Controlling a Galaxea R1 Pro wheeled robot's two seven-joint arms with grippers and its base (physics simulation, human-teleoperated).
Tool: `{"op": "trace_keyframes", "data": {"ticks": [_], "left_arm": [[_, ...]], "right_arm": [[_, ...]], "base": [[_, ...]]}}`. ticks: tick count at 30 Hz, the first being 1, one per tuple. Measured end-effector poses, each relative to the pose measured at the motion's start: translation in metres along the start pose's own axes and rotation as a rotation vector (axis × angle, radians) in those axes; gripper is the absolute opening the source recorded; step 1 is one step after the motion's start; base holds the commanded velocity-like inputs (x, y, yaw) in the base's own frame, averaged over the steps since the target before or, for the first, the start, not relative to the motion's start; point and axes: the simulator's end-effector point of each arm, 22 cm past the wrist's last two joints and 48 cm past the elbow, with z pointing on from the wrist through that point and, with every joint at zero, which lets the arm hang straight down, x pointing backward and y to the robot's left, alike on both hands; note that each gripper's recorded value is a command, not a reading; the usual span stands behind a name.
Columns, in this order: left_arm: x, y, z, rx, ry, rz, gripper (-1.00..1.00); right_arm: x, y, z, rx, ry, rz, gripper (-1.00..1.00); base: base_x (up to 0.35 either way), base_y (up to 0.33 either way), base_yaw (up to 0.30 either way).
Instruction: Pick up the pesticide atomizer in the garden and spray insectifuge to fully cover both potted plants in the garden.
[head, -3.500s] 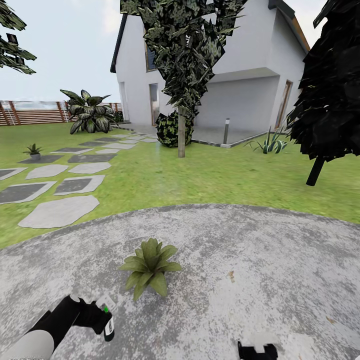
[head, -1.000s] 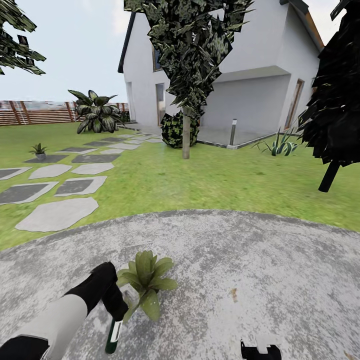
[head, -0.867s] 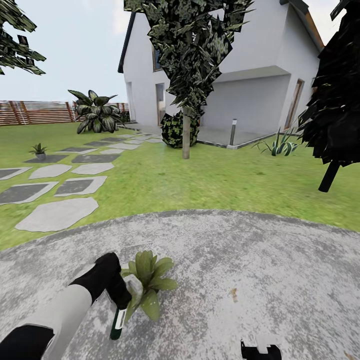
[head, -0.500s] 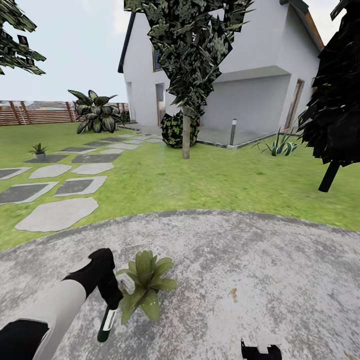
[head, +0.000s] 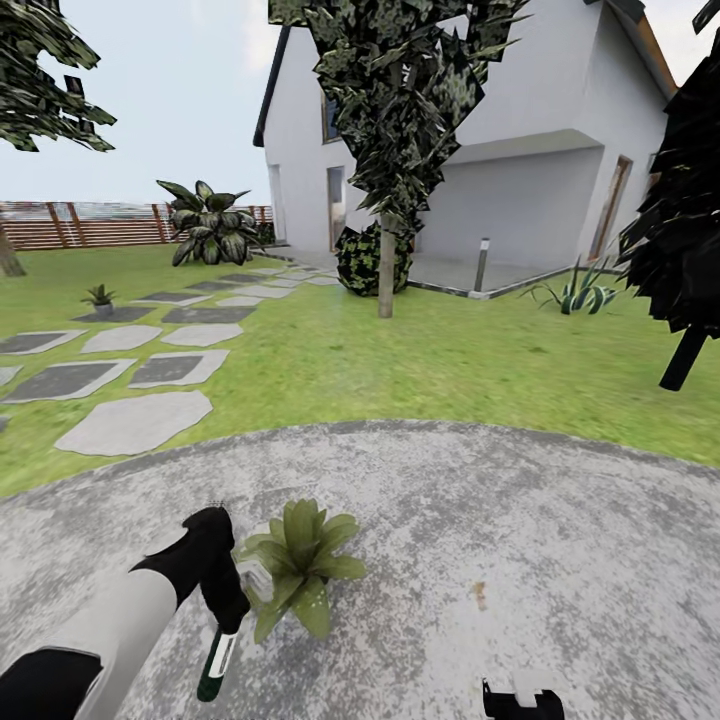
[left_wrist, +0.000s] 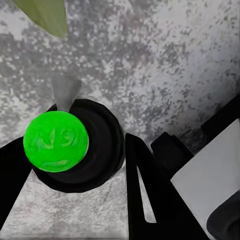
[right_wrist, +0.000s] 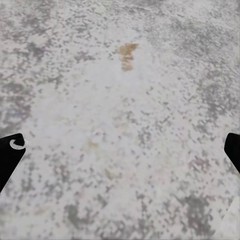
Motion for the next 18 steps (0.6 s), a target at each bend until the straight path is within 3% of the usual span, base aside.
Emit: {"op": "trace_keyframes", "data": {"ticks": [8, 18], "left_arm": [[0.029, -0.013, 0.037, 0.005, 0.05, -0.008, -1.0], [0.021, -0.018, 0.041, -0.006, 0.037, -0.002, -1.0]], "right_arm": [[0.0, 0.0, 0.0, 0.001, -0.001, 0.001, 1.0], [0.001, -0.003, 0.0, 0.004, 0.001, -0.002, 1.0]], "base": [[0.0, 0.0, 0.003], [0.0, 0.0, 0.0]]}}
